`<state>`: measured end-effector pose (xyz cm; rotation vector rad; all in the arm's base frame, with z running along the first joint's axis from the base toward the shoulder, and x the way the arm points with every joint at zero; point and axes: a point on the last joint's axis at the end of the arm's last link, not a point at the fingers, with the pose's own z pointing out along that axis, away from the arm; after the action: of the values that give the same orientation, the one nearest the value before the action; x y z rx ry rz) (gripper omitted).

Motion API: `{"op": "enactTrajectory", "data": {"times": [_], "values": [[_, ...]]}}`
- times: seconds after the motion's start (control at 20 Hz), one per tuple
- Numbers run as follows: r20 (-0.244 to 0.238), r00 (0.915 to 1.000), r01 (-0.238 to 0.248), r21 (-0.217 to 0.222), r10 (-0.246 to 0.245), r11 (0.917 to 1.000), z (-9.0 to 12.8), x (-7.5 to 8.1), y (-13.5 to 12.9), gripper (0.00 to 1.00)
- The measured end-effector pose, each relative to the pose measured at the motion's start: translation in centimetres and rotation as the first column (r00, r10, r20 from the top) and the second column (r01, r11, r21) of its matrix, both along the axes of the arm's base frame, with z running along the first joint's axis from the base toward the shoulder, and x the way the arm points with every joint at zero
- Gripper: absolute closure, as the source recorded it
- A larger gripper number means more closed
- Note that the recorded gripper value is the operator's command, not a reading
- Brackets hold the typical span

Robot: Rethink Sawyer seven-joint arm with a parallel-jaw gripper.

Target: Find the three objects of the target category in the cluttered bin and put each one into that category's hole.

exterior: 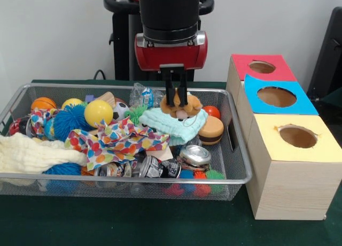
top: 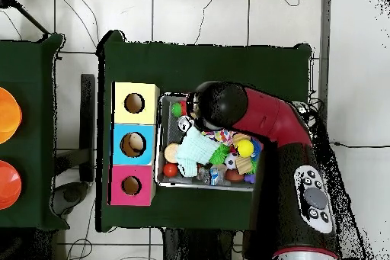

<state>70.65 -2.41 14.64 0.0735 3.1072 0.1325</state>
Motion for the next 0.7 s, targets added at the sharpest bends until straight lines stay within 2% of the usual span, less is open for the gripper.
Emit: {"op": "enactTrajectory", "data": {"times": [0.25,0.7], "values": [[0.012,0.9999,-0.001,-0.011,0.001,0.9999,0.9,0.1,0.0,1.00],[0.067,0.9977,0.007,-0.033,-0.004,0.9994,4.8,0.8,0.5,1.00]]}}
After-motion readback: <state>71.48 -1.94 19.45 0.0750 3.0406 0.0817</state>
